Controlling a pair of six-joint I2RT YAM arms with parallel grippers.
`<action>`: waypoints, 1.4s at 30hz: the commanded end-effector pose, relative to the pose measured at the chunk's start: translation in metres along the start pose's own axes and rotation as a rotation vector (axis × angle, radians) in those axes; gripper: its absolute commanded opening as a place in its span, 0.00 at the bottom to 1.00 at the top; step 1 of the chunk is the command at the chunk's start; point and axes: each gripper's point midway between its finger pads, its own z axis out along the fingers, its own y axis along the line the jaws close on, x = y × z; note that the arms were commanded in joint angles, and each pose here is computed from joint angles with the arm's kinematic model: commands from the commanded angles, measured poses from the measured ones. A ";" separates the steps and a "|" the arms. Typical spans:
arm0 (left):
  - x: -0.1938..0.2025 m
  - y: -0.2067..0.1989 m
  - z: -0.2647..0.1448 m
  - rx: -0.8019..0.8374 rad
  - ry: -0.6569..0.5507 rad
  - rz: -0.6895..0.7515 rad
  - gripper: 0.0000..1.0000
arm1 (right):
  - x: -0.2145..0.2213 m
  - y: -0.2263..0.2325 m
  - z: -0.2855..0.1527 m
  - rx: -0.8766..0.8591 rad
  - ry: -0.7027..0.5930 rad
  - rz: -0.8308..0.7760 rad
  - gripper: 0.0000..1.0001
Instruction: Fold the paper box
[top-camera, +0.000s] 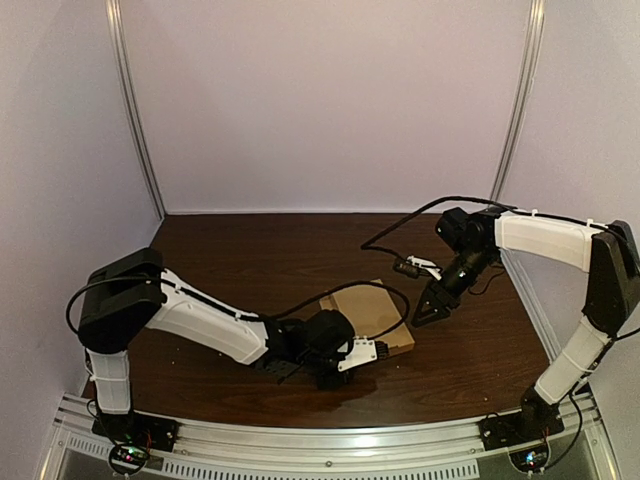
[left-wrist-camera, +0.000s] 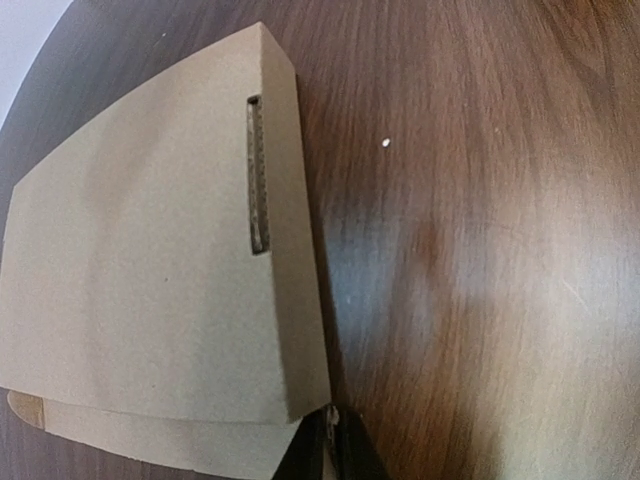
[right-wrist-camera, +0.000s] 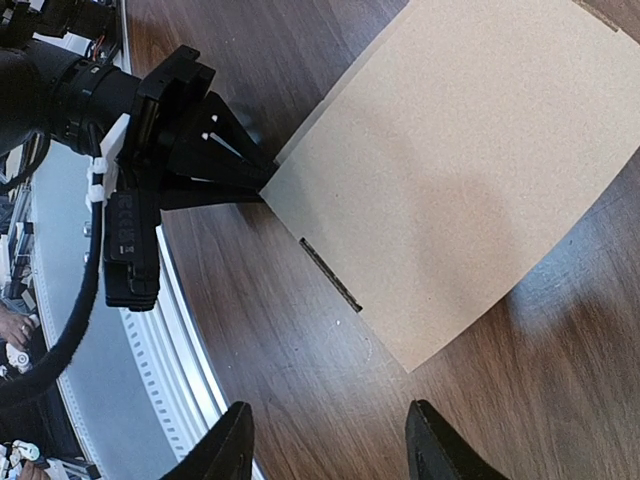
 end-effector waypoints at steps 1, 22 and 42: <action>-0.008 0.004 0.009 -0.017 -0.018 0.007 0.10 | 0.003 0.001 0.002 -0.016 -0.005 0.004 0.52; 0.030 -0.009 -0.031 0.073 0.139 0.117 0.00 | 0.002 0.001 0.000 -0.022 0.019 -0.006 0.53; 0.055 0.069 -0.107 -0.376 0.040 -0.518 0.34 | -0.034 -0.024 0.064 -0.039 0.108 0.010 0.41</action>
